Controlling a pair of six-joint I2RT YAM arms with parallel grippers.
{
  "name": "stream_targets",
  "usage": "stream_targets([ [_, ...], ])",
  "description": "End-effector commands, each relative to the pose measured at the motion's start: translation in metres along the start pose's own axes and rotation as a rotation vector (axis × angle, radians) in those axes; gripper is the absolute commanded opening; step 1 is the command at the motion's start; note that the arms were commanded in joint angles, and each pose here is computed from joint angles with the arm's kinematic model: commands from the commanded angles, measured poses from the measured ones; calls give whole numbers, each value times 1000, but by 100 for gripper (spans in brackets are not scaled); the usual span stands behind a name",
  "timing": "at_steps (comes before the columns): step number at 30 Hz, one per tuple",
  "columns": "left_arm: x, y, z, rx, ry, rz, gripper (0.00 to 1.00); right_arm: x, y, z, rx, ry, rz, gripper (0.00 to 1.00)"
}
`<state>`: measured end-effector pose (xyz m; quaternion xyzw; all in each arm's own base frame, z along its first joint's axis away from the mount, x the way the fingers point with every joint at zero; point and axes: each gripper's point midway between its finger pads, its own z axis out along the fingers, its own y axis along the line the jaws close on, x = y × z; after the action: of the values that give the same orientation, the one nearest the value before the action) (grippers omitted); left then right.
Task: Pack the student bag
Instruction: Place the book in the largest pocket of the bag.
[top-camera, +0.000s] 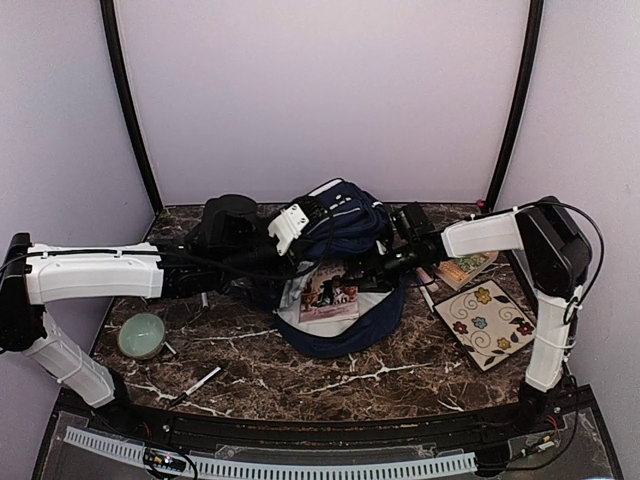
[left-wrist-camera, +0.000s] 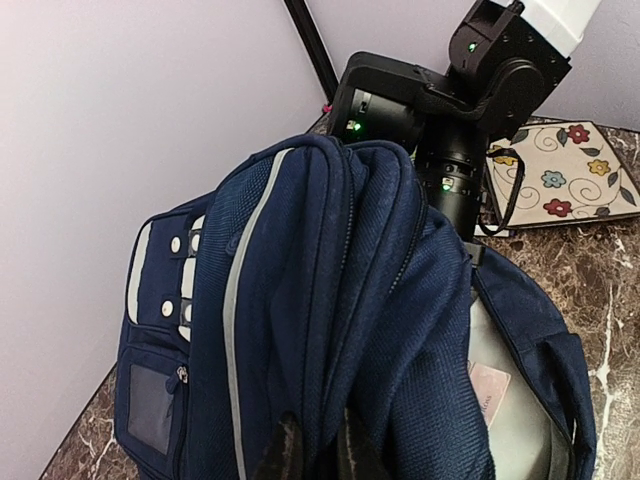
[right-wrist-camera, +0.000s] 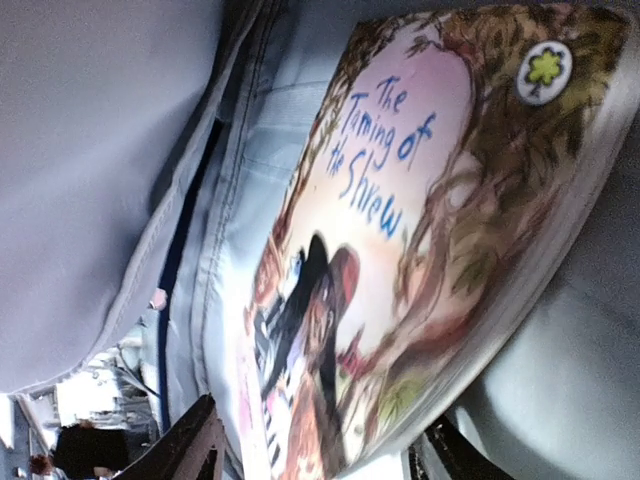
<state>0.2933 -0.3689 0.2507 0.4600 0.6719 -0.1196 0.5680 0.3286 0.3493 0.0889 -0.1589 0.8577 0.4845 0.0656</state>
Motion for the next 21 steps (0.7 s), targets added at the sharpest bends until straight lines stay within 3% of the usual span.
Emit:
stream_targets([
  [1, -51, 17, -19, -57, -180, -9, 0, 12, -5, -12, 68, -24, -122, 62],
  [8, -34, 17, -5, -87, -154, -47, 0, 53, 23, -8, -170, 47, -142, 59],
  [13, -19, 14, 8, -97, -110, -80, 0, 69, 40, -9, -189, 60, -181, 59],
  [14, -17, 13, 11, -94, -103, -87, 0, 71, 40, -10, -170, 63, -165, 47],
  [16, -14, 12, 14, -95, -100, -102, 0, 77, 35, -8, -113, 67, -194, 37],
  [21, -18, 13, 15, -100, -121, -122, 0, 93, 26, -5, -92, 113, -215, 25],
])
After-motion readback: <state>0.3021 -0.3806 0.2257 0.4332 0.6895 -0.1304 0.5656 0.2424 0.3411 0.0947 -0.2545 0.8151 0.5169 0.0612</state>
